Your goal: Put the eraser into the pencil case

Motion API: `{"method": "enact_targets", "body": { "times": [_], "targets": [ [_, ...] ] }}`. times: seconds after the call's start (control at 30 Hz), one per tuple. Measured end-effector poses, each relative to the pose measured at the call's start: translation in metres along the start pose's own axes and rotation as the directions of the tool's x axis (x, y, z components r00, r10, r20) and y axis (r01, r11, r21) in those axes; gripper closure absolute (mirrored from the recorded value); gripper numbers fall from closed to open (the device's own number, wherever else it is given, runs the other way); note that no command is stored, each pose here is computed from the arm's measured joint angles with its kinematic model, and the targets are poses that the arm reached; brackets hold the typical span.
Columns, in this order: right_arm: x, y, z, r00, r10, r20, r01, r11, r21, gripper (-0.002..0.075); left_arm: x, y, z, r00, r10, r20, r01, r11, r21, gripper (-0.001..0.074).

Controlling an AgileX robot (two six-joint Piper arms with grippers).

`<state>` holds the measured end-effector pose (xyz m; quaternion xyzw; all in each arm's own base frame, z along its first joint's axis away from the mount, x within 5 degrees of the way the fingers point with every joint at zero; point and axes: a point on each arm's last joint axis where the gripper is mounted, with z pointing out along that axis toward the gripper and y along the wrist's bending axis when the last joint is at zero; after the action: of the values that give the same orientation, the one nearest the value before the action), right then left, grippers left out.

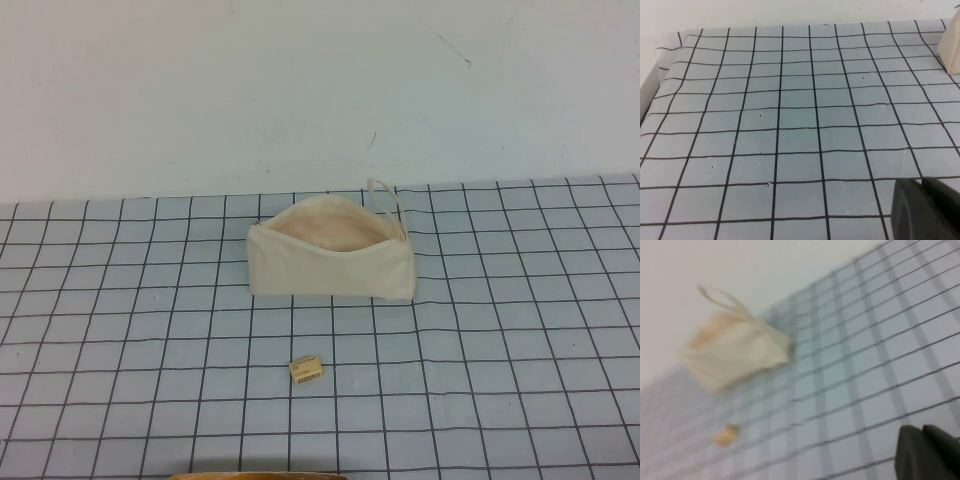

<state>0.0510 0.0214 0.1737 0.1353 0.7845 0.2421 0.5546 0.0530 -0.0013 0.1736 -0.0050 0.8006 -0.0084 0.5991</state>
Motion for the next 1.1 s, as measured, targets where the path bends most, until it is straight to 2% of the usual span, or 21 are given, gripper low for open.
{"method": "enact_targets", "body": {
  "times": [0.07,0.1,0.27,0.37,0.43,0.5,0.67,0.8,0.9,1.0,1.1],
  "targets": [
    [-0.001,0.006,0.000,0.987,0.162,-0.001,-0.162,0.985,-0.066,0.0727,0.000,0.000,0.000,1.000,0.000,0.000,0.000,1.000,0.000,0.0736],
    [-0.001,0.007,0.000,0.983,0.185,-0.002,-0.185,0.980,-0.076,0.0727,0.000,0.000,0.000,1.000,0.000,0.000,0.000,1.000,0.000,0.0736],
    [-0.004,0.007,0.000,0.975,0.223,0.028,-0.219,0.972,-0.090,0.0727,0.000,0.000,0.000,1.000,0.000,0.000,0.000,1.000,0.000,0.0736],
    [-0.005,0.008,0.000,0.980,0.197,0.035,-0.193,0.977,-0.092,0.0727,0.000,0.000,0.000,1.000,0.000,0.000,0.000,1.000,0.000,0.0736],
    [-0.004,0.009,-0.001,0.991,0.132,0.027,-0.129,0.987,-0.098,0.0727,0.000,0.000,0.000,1.000,0.000,0.000,0.000,1.000,0.000,0.0736],
    [-0.009,0.016,-0.005,1.000,0.006,0.020,-0.003,0.992,-0.125,0.0727,0.000,0.000,0.000,1.000,0.000,0.000,0.000,1.000,0.000,0.0736],
    [-0.047,0.052,-0.025,0.947,-0.315,0.059,0.321,0.927,-0.195,0.0727,0.000,0.000,0.000,1.000,0.000,0.000,0.000,1.000,0.000,0.0736],
    [-0.087,0.078,-0.030,0.853,-0.521,-0.037,0.503,0.839,-0.206,0.0727,0.000,0.000,0.000,1.000,0.000,0.000,0.000,1.000,0.000,0.0736],
    [-0.116,0.095,-0.026,0.762,-0.628,-0.161,0.583,0.772,-0.251,0.0727,0.000,0.000,0.000,1.000,0.000,0.000,0.000,1.000,0.000,0.0736],
    [-0.144,0.107,-0.015,0.649,-0.701,-0.296,0.624,0.713,-0.320,0.0727,0.000,0.000,0.000,1.000,-0.002,0.000,0.002,1.000,0.001,0.0736],
    [-0.165,0.115,-0.002,0.576,-0.724,-0.379,0.622,0.689,-0.371,0.0727,0.000,0.000,0.000,1.000,-0.002,0.000,0.002,1.000,0.001,0.0736]
  ]
}}
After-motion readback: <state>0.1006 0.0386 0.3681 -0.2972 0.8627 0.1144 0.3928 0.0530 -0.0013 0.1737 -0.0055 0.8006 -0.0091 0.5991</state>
